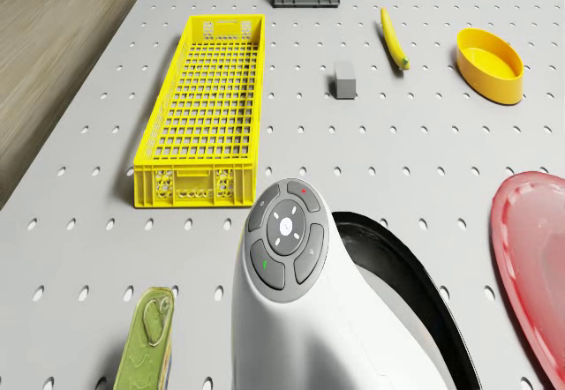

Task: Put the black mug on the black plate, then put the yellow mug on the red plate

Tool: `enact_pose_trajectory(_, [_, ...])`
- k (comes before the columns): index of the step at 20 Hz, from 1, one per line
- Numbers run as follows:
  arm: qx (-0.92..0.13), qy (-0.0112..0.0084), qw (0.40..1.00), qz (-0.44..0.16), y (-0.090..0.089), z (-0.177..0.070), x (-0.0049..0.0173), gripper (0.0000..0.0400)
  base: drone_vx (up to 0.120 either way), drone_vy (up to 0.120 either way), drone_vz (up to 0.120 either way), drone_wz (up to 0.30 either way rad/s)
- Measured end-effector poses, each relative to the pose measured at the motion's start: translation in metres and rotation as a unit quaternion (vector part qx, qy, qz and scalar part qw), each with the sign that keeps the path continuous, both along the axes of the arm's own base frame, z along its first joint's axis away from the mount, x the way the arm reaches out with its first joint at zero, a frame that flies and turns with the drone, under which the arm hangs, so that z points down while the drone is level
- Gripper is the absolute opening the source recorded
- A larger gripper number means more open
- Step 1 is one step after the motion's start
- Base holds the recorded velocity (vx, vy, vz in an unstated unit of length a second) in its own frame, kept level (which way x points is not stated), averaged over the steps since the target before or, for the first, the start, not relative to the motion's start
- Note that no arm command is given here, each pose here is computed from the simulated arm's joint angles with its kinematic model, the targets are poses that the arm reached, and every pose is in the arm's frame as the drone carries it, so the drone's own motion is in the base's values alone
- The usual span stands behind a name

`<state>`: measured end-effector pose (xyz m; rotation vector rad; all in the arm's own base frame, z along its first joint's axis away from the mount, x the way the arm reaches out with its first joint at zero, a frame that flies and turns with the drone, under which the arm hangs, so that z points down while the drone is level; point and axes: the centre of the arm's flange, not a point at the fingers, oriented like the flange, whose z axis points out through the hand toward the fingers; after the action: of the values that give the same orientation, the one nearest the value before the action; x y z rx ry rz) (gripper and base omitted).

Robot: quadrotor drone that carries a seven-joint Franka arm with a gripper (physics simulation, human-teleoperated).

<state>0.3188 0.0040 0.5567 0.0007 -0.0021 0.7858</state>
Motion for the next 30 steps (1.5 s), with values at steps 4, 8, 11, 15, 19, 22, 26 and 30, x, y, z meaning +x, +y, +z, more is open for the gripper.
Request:
enact_pose_trajectory(4, [0.0, 0.0, 1.0, 0.0, 0.0, 0.0, 0.0, 0.04, -0.12, 0.12, 0.0, 0.0])
enact_pose_trajectory(8, [0.0, 0.0, 1.0, 0.0, 0.0, 0.0, 0.0, 0.04, -0.12, 0.12, 0.0, 0.0])
enact_pose_trajectory(11, [0.0, 0.0, 1.0, 0.0, 0.0, 0.0, 0.0, 0.04, -0.12, 0.12, 0.0, 0.0])
enact_pose_trajectory(15, [0.0, 0.0, 1.0, 0.0, 0.0, 0.0, 0.0, 0.04, -0.12, 0.12, 0.0, 0.0])
enact_pose_trajectory(19, [0.0, 0.0, 1.0, 0.0, 0.0, 0.0, 0.0, 0.04, -0.12, 0.12, 0.0, 0.0])
enact_pose_trajectory(22, [0.0, 0.0, 1.0, 0.0, 0.0, 0.0, 0.0, 0.04, -0.12, 0.12, 0.0, 0.0])
enact_pose_trajectory(26, [0.0, 0.0, 1.0, 0.0, 0.0, 0.0, 0.0, 0.04, -0.12, 0.01, 0.0, 0.0])
enact_pose_trajectory(30, [0.0, 0.0, 1.0, 0.0, 0.0, 0.0, 0.0, 0.04, -0.12, 0.0, 0.0, 0.0])
